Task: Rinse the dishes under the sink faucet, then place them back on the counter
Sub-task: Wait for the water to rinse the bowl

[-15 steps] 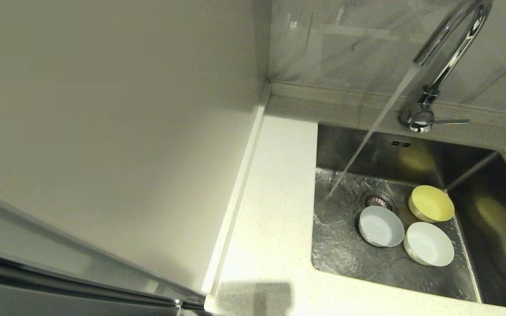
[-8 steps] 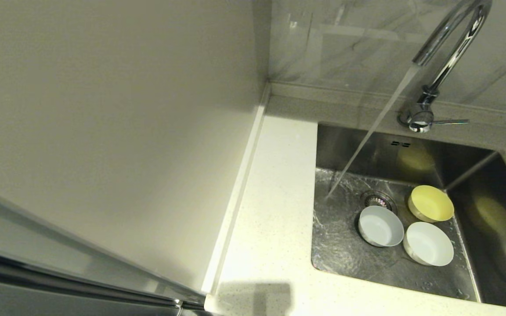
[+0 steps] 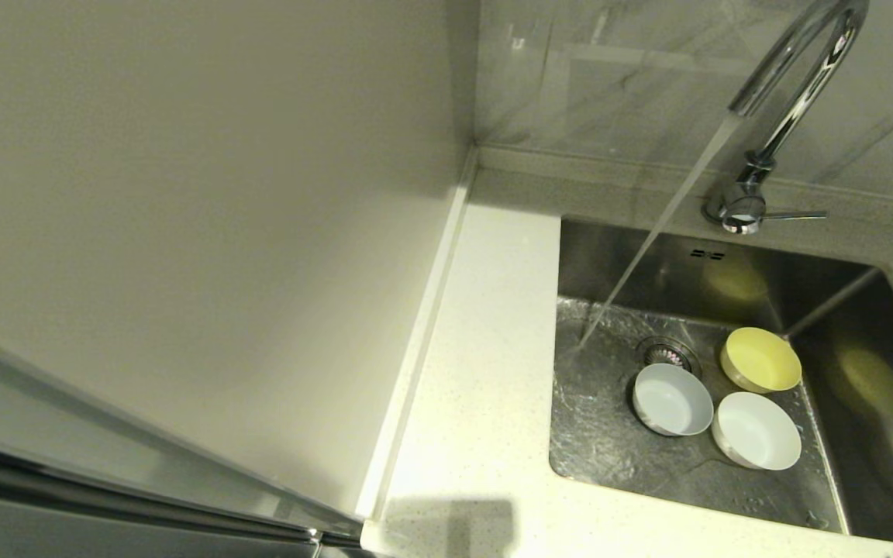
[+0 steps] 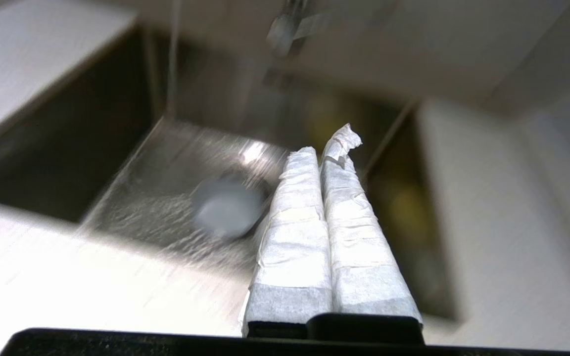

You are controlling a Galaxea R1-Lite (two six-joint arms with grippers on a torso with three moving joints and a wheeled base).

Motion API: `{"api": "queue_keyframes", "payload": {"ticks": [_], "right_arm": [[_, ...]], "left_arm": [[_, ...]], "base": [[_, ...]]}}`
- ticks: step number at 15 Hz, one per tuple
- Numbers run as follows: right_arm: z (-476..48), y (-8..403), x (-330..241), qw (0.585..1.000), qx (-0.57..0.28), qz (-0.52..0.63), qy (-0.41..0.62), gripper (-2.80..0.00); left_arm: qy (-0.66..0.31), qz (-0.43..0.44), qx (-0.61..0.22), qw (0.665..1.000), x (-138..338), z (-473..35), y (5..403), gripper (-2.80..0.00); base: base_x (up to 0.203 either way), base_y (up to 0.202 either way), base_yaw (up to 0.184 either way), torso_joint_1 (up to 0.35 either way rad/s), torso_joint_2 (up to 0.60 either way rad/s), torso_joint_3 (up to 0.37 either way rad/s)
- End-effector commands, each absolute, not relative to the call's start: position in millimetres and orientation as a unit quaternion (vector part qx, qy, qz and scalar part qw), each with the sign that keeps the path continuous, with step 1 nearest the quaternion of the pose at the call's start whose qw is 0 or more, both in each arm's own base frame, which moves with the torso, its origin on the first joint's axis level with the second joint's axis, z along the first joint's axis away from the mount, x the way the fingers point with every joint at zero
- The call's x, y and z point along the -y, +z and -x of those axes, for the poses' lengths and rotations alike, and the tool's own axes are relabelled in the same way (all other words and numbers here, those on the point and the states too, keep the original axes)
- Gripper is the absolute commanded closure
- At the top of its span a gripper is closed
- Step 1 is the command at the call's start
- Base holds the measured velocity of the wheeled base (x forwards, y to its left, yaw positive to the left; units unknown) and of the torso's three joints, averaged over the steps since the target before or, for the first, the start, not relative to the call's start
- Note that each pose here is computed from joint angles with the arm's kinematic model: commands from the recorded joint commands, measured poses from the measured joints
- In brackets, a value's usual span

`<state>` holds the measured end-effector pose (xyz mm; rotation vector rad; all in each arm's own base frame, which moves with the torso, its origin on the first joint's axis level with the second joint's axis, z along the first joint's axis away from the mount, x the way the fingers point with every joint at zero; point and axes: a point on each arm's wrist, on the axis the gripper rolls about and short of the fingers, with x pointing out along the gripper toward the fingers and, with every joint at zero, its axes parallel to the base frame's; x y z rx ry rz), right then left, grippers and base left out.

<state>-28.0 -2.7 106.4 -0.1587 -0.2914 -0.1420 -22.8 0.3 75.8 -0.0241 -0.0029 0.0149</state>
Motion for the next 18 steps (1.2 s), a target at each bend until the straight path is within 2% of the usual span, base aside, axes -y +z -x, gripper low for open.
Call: {"api": "queue_keyframes", "payload": {"ticks": [1, 4, 6, 11, 18], "right_arm": [[24, 88, 2, 0.997, 0.063, -0.003, -0.036, 0.0], [24, 77, 0, 1.0, -0.005, -0.001, -0.005, 0.0], [24, 77, 0, 0.999, -0.009, 0.046, 0.013, 0.0], [23, 76, 0, 1.0, -0.004, 0.003, 0.006, 0.0], [23, 76, 0, 1.0, -0.003, 0.001, 0.006, 0.0]], "left_arm": [[0.008, 0.012, 0.003, 1.0, 0, 23, 76, 0.0], [0.008, 0.012, 0.004, 1.0, 0, 23, 76, 0.0], [0.008, 0.012, 0.003, 1.0, 0, 23, 76, 0.0], [0.008, 0.012, 0.003, 1.0, 0, 23, 76, 0.0], [0.008, 0.012, 0.003, 1.0, 0, 23, 76, 0.0]], "base": [[0.0, 0.0, 0.0, 0.0, 0.0, 0.0], [0.0, 0.0, 0.0, 0.0, 0.0, 0.0], [0.0, 0.0, 0.0, 0.0, 0.0, 0.0], [0.0, 0.0, 0.0, 0.0, 0.0, 0.0], [0.0, 0.0, 0.0, 0.0, 0.0, 0.0]]}}
